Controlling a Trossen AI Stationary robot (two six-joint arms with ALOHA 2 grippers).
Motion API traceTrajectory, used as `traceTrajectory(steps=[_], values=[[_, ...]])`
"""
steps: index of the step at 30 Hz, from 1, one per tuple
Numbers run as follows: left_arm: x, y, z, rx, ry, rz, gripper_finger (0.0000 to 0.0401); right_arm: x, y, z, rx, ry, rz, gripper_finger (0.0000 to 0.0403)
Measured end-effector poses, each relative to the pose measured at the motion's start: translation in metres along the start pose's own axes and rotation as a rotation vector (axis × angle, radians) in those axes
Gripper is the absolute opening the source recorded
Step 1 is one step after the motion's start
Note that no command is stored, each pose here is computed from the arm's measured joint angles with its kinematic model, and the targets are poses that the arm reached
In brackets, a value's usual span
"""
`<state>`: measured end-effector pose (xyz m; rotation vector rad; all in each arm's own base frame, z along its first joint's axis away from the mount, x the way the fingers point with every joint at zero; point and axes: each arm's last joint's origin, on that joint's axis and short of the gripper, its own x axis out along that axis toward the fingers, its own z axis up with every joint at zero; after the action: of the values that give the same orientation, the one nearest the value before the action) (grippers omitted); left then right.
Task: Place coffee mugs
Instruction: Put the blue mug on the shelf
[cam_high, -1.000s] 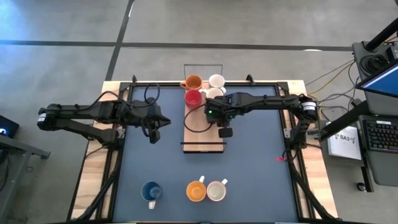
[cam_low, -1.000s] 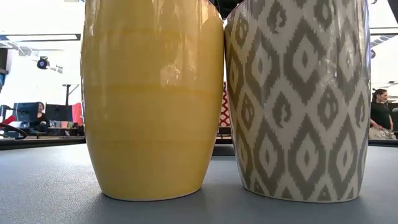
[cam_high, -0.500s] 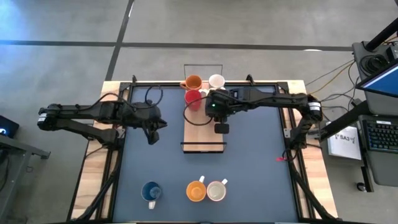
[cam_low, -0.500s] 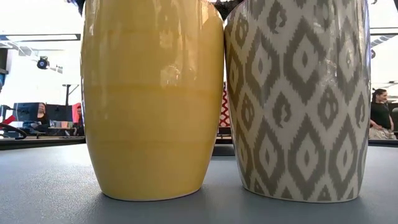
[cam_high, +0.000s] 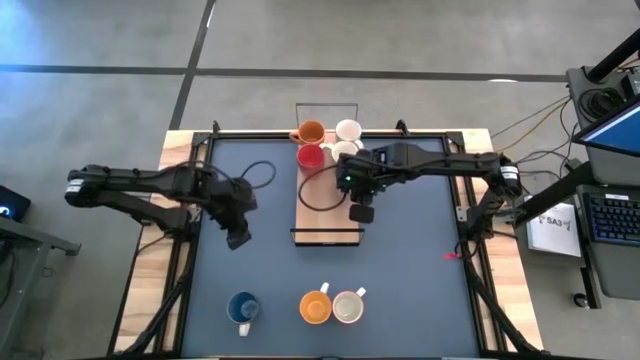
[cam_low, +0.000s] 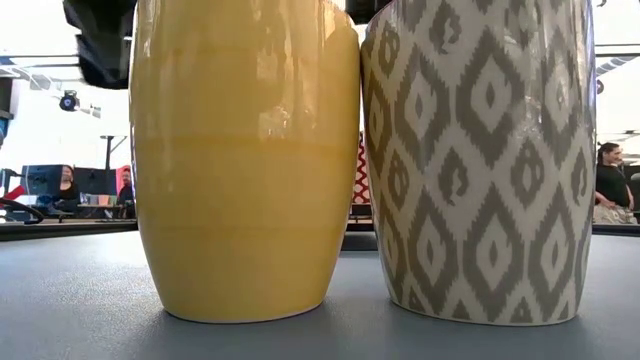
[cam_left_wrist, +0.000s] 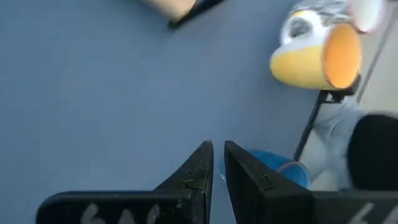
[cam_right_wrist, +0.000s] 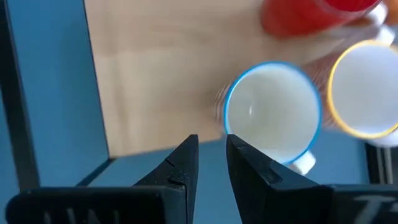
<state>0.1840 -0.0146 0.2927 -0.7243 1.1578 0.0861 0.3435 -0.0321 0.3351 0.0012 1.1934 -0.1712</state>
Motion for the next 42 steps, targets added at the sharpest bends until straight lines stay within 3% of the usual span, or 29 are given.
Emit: traceTrajectory(steps=[4, 13, 19, 27, 35, 42], values=[[0.008, -0.017, -0.018, -0.142, 0.061, 0.024, 0.0023, -0.001, 0.007, -0.004, 0.003, 0.034, 0.004, 0.0077], [0.027, -0.062, -0.086, -0.328, 0.012, 0.145, 0.0023, -0.002, 0.02, -0.003, 0.0, 0.023, 0.017, 0.0079], [0.055, -0.083, -0.12, -0.382, 0.082, 0.2, 0.0023, -0.003, 0.023, -0.003, 0.043, 0.018, 0.019, 0.0075], [0.08, -0.091, -0.129, -0.378, 0.138, 0.266, 0.0023, -0.003, 0.023, 0.0, 0.068, -0.012, 0.022, 0.0095], [0.076, -0.099, -0.126, -0.388, 0.105, 0.154, 0.0024, -0.003, 0.023, 0.0, 0.058, -0.01, 0.021, 0.0105], [0.079, -0.097, -0.126, -0.368, 0.094, 0.184, 0.0055, -0.002, 0.023, 0.0, 0.04, -0.01, 0.021, 0.0105]])
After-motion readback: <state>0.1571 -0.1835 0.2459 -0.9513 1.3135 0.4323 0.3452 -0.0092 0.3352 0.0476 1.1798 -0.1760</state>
